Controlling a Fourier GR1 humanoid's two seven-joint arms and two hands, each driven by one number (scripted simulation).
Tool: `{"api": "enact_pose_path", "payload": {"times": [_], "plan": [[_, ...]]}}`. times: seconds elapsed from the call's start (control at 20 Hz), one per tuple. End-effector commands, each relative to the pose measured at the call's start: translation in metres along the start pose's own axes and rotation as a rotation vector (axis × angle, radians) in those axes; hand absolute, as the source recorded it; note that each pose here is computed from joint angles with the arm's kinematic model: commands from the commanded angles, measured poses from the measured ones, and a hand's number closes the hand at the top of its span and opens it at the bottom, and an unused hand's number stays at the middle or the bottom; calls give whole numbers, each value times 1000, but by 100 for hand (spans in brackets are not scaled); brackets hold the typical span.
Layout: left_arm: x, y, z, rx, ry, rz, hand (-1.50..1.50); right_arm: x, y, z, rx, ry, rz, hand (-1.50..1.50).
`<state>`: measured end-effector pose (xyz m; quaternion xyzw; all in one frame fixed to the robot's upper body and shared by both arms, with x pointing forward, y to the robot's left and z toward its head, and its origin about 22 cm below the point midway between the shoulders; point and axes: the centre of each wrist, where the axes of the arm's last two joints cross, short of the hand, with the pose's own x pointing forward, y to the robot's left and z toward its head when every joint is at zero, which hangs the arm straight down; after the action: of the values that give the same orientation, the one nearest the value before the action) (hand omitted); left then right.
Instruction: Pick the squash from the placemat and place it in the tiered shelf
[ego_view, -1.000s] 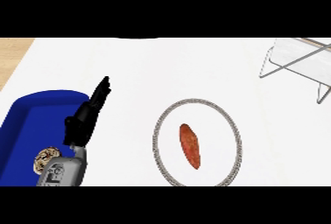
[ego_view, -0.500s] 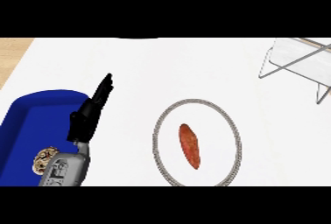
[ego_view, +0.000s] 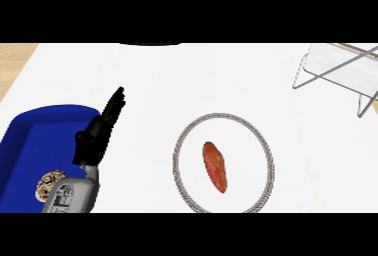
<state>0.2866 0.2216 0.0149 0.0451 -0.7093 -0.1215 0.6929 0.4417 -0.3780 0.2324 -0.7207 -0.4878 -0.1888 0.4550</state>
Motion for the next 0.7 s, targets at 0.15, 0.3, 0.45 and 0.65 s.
{"api": "enact_pose_path", "payload": {"times": [0.15, 0.3, 0.45, 0.65], "plan": [[-3, -5, 3, -8, 13, 4, 0, 8, -8, -6, 36, 21, -130, -150], [-7, -5, 9, 10, 6, 2, 0, 15, -19, -15, 54, 28, -180, -150], [1, -7, 7, 6, 11, 8, 0, 42, -34, -17, 2, 48, -279, -150], [3, 12, 1, 19, 3, 11, 0, 43, -61, -40, -111, 104, -453, -150]]}}
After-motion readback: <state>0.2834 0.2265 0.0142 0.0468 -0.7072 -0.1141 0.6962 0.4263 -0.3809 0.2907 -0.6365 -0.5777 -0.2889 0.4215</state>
